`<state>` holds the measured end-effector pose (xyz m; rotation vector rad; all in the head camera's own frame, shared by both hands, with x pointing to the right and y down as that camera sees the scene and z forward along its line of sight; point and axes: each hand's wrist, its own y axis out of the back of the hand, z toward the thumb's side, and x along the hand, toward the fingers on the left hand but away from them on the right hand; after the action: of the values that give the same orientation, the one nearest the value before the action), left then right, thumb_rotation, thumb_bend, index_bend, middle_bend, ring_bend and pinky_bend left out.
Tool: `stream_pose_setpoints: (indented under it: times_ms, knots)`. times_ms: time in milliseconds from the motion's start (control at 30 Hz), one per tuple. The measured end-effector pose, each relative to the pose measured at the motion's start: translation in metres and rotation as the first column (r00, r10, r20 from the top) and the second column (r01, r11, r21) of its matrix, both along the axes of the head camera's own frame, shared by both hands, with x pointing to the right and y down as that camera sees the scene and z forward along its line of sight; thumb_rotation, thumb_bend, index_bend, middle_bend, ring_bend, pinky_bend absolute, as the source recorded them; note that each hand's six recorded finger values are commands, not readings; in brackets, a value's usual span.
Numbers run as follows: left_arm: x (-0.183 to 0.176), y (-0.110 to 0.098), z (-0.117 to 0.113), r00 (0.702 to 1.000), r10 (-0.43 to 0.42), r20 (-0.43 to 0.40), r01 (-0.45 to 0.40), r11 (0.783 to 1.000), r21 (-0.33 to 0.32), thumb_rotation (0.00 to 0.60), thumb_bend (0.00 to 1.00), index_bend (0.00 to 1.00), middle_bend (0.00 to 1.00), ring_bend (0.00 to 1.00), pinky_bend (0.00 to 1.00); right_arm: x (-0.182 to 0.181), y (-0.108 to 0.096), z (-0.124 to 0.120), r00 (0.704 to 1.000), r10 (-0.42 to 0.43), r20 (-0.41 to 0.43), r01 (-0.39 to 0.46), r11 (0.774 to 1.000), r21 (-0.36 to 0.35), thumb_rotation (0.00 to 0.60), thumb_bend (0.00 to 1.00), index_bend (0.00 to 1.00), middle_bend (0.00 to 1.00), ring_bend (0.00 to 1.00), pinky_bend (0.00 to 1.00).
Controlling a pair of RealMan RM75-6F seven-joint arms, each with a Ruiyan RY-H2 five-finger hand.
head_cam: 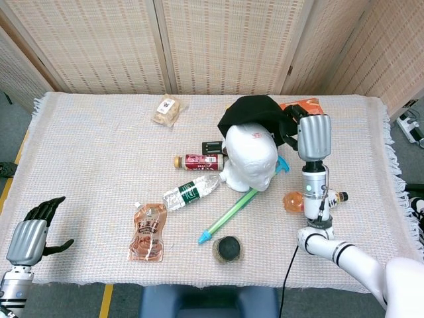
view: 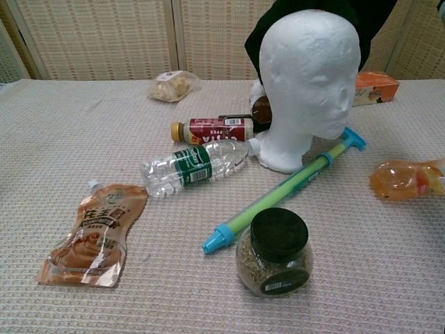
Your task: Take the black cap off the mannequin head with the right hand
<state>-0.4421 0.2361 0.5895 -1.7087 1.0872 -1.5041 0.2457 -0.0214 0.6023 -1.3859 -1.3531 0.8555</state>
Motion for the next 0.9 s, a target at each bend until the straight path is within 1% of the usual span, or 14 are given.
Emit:
stream_pose_setpoints:
  times_ms: [167, 267, 367, 533, 700, 900]
  knots:
    - [-0.001, 0.001, 0.001, 1.0, -0.004, 0.0, 0.004, 1.0, -0.006, 0.6, 0.13, 0.12, 0.18, 0.16, 0.23, 0.013, -0.016, -0.003, 0.999, 0.018, -0.037, -0.018, 1.0, 0.019, 0.6, 0.63, 0.95, 0.76, 0.92, 1.0]
    - [0.0, 0.001, 0.001, 1.0, -0.001, -0.002, 0.001, 1.0, -0.01, 0.6, 0.13, 0.12, 0.18, 0.16, 0.23, 0.023, -0.021, -0.01, 0.999, 0.026, -0.048, -0.024, 0.999, 0.038, 0.6, 0.63, 0.95, 0.76, 0.92, 1.0]
    - [0.003, 0.0, 0.001, 1.0, 0.006, -0.007, -0.006, 1.0, -0.01, 0.6, 0.13, 0.11, 0.18, 0.16, 0.23, 0.035, -0.027, -0.016, 0.996, 0.042, -0.079, -0.038, 0.998, 0.053, 0.6, 0.63, 0.95, 0.76, 0.92, 1.0]
    - [0.005, 0.0, 0.001, 1.0, 0.01, -0.009, -0.01, 1.0, -0.009, 0.6, 0.13, 0.11, 0.18, 0.15, 0.23, 0.062, -0.031, -0.019, 0.987, 0.08, -0.14, -0.073, 0.996, 0.051, 0.6, 0.63, 0.95, 0.76, 0.92, 1.0]
    - [0.007, 0.001, 0.001, 1.0, 0.011, -0.011, -0.011, 1.0, -0.015, 0.6, 0.13, 0.11, 0.18, 0.15, 0.23, 0.085, -0.026, -0.017, 0.979, 0.099, -0.176, -0.095, 0.995, 0.031, 0.6, 0.63, 0.95, 0.76, 0.92, 1.0]
    - [0.007, 0.003, 0.001, 1.0, 0.012, -0.012, -0.012, 1.0, -0.021, 0.6, 0.13, 0.11, 0.18, 0.15, 0.23, 0.119, -0.002, -0.005, 0.97, 0.093, -0.223, -0.103, 0.994, -0.034, 0.6, 0.63, 0.95, 0.76, 0.92, 1.0]
